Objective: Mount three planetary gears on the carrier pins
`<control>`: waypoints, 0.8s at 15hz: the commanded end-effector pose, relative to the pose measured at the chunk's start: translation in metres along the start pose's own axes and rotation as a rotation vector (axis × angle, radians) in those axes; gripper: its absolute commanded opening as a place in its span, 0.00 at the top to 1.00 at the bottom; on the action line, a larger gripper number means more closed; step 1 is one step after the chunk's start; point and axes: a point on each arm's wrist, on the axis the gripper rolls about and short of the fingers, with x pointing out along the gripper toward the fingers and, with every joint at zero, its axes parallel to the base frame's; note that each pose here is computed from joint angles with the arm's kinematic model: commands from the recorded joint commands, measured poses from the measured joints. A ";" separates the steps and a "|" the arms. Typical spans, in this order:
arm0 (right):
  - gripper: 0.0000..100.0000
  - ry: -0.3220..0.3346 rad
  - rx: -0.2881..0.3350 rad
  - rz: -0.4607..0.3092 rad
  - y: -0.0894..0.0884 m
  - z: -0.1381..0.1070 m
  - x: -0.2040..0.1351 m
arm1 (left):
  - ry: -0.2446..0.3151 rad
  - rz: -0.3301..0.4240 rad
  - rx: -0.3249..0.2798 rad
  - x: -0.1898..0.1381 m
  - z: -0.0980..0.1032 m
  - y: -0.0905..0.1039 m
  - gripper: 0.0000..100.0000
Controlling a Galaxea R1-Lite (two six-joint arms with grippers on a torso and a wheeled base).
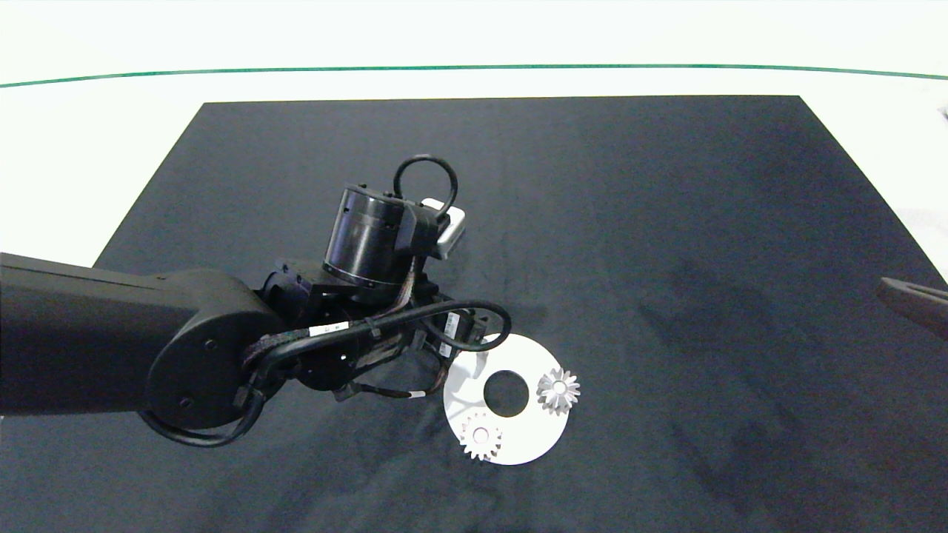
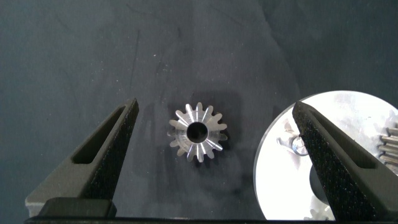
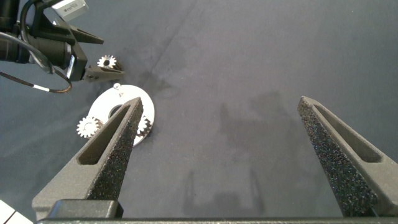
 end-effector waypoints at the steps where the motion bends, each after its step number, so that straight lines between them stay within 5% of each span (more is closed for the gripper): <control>1: 0.00 -0.002 -0.001 -0.001 0.000 0.000 0.000 | 0.005 0.002 0.000 0.001 -0.001 0.000 0.00; 12: 0.00 -0.008 0.000 -0.001 0.000 0.001 -0.002 | 0.032 0.062 0.005 0.008 -0.008 0.004 0.00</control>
